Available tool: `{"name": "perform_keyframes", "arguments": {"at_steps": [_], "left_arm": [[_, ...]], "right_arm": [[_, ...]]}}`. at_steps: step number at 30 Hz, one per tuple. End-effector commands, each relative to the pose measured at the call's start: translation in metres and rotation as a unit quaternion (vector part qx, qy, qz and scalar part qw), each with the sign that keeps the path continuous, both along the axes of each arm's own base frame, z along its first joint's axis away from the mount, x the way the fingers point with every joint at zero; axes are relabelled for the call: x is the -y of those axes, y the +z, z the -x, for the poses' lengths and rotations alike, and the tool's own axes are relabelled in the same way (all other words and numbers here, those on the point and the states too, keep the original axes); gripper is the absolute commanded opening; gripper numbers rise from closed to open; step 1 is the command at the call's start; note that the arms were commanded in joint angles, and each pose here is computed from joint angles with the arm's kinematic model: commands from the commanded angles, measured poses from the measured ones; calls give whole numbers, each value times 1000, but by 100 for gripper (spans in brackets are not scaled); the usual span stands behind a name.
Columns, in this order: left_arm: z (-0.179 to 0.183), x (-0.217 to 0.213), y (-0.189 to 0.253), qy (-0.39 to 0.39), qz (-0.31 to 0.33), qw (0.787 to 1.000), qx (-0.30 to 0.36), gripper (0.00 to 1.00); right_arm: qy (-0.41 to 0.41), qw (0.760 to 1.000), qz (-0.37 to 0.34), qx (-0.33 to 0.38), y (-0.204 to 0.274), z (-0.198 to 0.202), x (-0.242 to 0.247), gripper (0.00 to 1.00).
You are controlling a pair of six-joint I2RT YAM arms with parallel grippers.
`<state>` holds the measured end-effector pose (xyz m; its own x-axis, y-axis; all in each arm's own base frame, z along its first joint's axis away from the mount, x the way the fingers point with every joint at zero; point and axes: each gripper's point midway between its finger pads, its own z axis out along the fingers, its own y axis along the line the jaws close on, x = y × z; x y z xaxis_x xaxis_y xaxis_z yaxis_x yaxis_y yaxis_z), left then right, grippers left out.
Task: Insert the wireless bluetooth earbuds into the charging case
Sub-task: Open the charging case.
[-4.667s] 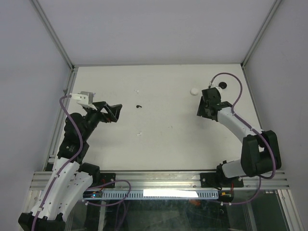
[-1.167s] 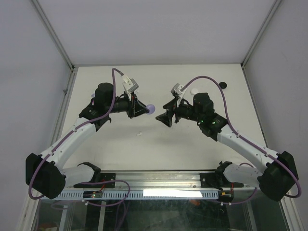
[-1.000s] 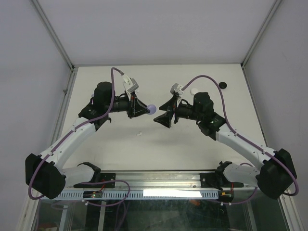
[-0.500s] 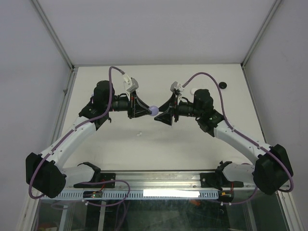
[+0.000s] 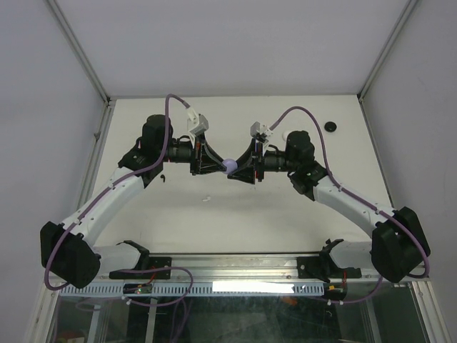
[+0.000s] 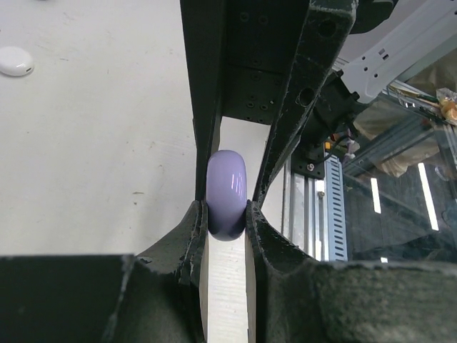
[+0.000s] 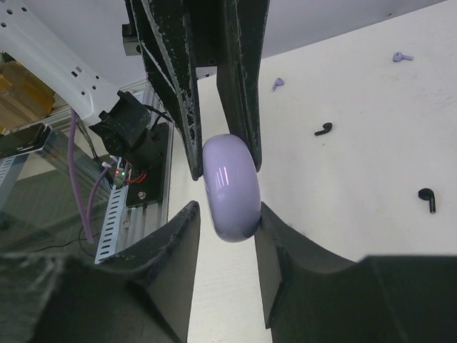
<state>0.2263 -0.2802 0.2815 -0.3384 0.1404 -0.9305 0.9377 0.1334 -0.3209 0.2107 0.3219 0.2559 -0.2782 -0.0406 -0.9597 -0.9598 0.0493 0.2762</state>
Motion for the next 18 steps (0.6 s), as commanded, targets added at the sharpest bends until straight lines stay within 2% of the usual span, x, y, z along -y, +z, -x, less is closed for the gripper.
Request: {"name": "perform_keyframes", "arguments": {"at_steps": [1,10,18], "left_arm": [[0,2,17,-14,3,999,43,0],[-2,-2,12,-6,-23,999,41,0],[-2,-1,9,-4,-32,999,39,0]], "right_arm": [[24,998,-33,41,23,5,-1,37],[35,997,-52,46,30,10,-2,30],[50,996,-63,45,34,15,-2,29]]}}
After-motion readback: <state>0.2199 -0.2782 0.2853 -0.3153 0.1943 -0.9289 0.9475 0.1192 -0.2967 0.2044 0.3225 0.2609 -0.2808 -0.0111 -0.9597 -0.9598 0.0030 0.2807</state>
